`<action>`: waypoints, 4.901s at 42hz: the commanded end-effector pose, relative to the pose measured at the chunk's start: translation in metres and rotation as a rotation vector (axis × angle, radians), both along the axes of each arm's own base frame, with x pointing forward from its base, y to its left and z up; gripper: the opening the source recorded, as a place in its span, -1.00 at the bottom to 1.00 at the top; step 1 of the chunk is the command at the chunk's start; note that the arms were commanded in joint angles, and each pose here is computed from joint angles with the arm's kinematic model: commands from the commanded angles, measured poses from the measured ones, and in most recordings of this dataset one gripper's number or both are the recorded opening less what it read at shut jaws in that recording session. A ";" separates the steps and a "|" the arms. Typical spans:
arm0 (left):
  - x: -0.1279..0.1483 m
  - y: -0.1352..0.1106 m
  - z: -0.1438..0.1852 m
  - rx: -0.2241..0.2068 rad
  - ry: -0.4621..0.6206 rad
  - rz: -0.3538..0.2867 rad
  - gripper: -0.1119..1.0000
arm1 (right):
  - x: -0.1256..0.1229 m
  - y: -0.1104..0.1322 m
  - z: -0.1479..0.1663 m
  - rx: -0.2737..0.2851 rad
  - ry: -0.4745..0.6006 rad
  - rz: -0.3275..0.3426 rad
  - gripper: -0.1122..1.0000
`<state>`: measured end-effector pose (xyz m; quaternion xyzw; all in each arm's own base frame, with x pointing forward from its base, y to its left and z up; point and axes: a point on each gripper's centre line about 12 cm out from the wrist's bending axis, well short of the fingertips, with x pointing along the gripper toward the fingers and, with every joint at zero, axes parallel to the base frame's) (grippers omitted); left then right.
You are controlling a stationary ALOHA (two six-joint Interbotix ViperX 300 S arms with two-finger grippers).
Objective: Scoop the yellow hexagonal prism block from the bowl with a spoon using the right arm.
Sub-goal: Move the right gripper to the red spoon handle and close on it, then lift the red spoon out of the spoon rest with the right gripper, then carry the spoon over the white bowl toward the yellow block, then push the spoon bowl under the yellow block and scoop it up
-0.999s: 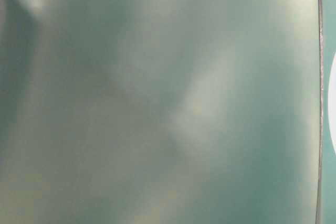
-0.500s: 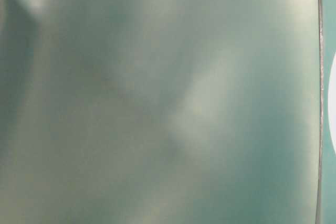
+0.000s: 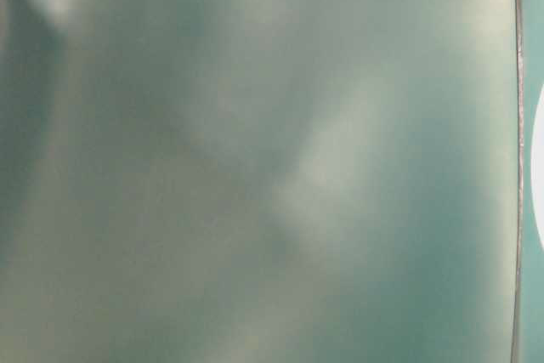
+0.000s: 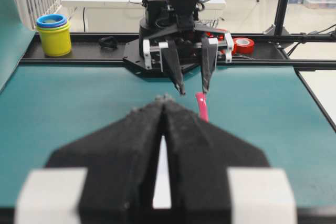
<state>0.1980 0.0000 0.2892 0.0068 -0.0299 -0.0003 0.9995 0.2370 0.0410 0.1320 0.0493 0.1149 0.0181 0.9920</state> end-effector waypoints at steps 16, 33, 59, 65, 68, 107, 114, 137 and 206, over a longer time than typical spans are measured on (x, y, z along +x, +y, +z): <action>0.003 0.000 0.007 0.002 -0.015 -0.002 -0.80 | -0.006 0.022 -0.034 0.016 0.059 0.001 0.16; 0.003 0.000 0.006 0.002 -0.012 -0.002 -0.80 | -0.008 0.025 -0.052 0.029 0.125 0.002 0.16; 0.003 0.000 0.005 -0.002 -0.003 -0.002 -0.80 | -0.007 0.025 -0.051 0.032 0.118 0.000 -0.38; 0.003 0.000 0.004 0.002 0.009 -0.002 -0.80 | -0.005 0.026 -0.039 0.054 0.079 0.002 -0.38; 0.003 0.000 0.004 0.002 0.017 -0.002 -0.80 | -0.004 0.027 -0.031 0.064 0.055 0.006 -0.38; 0.003 0.000 -0.003 0.005 0.072 0.001 -0.80 | 0.077 -0.048 0.088 0.134 0.355 -0.103 -0.38; 0.003 0.000 -0.004 0.005 0.080 -0.001 -0.80 | 0.088 -0.067 0.093 0.153 0.464 -0.117 -0.38; 0.002 0.000 -0.004 0.006 0.075 -0.001 -0.80 | 0.131 -0.077 0.076 0.189 0.799 -0.034 -0.38; 0.003 0.000 -0.003 0.006 0.067 0.000 -0.80 | 0.164 -0.085 0.065 0.109 0.501 -0.138 -0.38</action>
